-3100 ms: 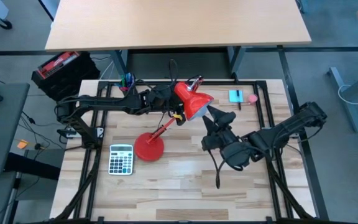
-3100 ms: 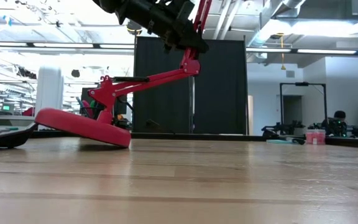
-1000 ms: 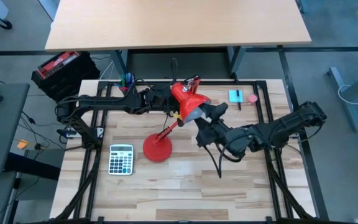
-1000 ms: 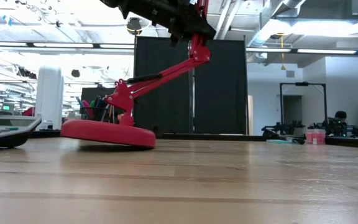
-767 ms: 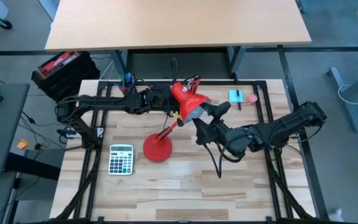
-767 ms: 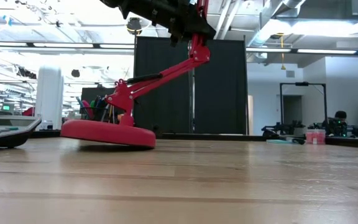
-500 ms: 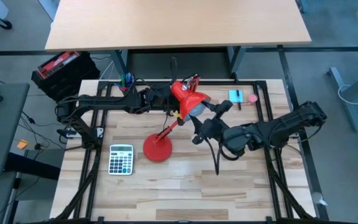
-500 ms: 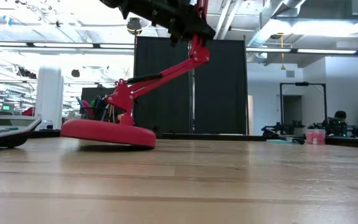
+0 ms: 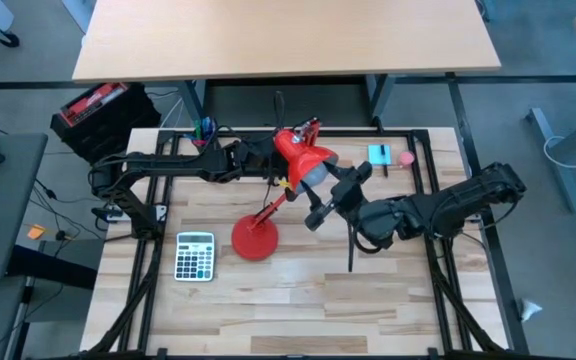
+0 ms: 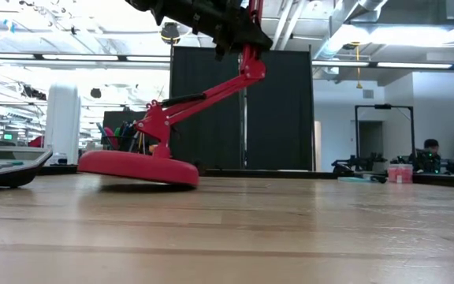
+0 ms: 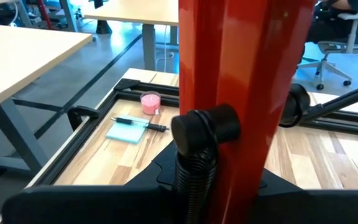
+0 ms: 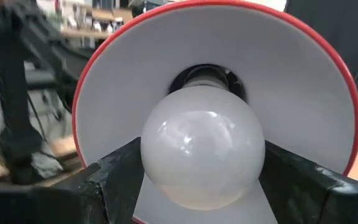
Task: Screw lightbulb
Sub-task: Insert the white lightbulb into the red desk lamp
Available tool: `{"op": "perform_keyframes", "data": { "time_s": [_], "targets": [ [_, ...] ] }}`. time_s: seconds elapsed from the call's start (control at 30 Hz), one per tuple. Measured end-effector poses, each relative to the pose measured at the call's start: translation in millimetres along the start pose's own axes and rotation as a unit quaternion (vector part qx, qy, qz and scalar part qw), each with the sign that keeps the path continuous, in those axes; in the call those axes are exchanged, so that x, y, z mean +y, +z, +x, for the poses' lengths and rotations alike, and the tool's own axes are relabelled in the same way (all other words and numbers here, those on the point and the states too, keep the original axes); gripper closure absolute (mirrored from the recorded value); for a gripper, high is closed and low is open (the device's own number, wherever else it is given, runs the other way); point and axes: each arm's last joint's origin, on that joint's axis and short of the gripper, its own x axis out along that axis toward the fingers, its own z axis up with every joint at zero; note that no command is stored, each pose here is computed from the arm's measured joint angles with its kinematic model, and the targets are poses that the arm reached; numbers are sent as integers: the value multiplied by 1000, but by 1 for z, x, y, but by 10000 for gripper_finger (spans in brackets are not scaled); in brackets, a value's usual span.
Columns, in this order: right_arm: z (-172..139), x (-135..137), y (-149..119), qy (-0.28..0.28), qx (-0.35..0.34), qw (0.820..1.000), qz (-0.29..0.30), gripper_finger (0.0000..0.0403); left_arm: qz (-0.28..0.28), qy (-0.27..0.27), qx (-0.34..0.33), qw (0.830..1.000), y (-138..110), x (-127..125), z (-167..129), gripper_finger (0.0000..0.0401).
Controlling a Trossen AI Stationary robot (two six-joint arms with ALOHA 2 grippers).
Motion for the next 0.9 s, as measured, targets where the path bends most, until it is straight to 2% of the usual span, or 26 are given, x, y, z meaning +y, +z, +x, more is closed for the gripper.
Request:
{"op": "perform_keyframes", "data": {
  "time_s": [0.13, 0.37, 0.9],
  "targets": [
    [0, 0, 0, 2, 0, 996, 88, 106, 0, 0, -2, 1000, 0, 0, 0, 342],
    [0, 0, 0, 3, 0, 990, 141, 106, 1, 0, 2, 1000, 0, 0, 0, 342],
    [0, 0, 0, 2, 0, 988, 154, 104, 1, -1, 9, 1000, -2, -1, 0, 342]
  ]
}}
